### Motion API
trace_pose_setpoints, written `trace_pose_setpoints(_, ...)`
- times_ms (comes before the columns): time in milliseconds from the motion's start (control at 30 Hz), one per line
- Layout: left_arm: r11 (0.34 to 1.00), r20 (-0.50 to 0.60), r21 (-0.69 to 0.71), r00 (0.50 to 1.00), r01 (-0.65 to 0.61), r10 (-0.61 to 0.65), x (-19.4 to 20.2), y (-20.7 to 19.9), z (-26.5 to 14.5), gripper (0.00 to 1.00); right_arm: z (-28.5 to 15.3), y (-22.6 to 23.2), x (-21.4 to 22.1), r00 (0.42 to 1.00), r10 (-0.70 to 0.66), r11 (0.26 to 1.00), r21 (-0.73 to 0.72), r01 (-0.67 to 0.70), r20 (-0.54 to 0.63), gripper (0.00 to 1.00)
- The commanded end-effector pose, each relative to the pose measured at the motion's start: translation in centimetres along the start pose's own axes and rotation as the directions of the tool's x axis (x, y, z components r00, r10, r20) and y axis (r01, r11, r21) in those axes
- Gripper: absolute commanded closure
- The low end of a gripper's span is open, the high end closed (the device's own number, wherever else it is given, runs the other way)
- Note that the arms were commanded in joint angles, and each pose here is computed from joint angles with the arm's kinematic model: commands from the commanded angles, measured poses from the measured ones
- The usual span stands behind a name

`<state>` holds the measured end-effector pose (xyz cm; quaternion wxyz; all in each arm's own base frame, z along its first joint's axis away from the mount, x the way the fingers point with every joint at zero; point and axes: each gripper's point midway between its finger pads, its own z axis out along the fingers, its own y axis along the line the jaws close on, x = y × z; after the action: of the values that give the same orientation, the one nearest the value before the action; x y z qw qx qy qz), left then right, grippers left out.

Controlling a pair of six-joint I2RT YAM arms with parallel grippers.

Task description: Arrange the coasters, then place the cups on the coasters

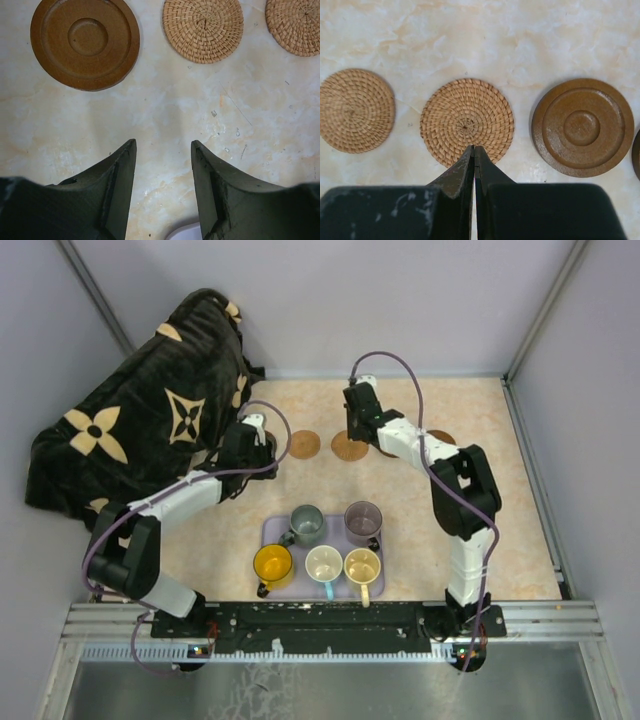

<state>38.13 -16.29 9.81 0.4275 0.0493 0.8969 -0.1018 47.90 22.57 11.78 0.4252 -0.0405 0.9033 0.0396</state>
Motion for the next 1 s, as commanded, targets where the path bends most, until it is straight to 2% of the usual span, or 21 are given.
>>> trace_pose_setpoints(0, 1.000, 0.055, -0.018, 0.998, 0.016, -0.015, -1.6, 0.5, -1.7, 0.45, 0.6, 0.3, 1.4, 0.999, -0.002, 1.000, 0.004, 0.002, -0.047, 1.00)
trace_pose_setpoints(467, 0.991, 0.104, -0.133, 0.995, 0.013, 0.001, -2.0, 3.0, -4.8, 0.45, 2.0, -1.5, 2.0, 0.998, -0.028, 0.994, 0.104, 0.034, -0.060, 1.00)
trace_pose_setpoints(967, 0.989, 0.076, -0.148, 0.997, 0.020, -0.009, -0.7, 3.5, -4.5, 0.44, 4.7, -1.0, 5.5, 0.986, 0.026, 0.999, 0.041, -0.019, -0.164, 1.00)
